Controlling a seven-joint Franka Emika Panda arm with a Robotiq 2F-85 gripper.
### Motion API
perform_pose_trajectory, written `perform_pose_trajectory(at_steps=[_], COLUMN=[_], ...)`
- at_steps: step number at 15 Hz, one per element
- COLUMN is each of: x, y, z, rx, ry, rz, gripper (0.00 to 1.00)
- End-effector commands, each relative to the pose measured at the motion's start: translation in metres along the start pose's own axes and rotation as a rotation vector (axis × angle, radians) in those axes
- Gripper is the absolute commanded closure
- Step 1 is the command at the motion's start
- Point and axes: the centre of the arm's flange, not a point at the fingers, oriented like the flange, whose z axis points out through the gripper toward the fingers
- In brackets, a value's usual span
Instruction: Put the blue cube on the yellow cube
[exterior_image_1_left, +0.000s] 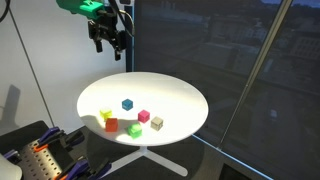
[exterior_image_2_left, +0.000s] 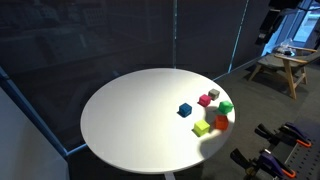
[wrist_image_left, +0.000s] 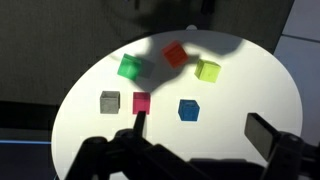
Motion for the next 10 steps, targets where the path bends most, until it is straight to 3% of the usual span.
perform_pose_trajectory(at_steps=[1,10], x=[0.033,0.093], y=[-0.006,-0.023], z=[-0.004,0.015], rx=[-0.026,0.007], ry=[0.03,0.006], rz=[0.031,0.054], gripper=[0.0,0.0])
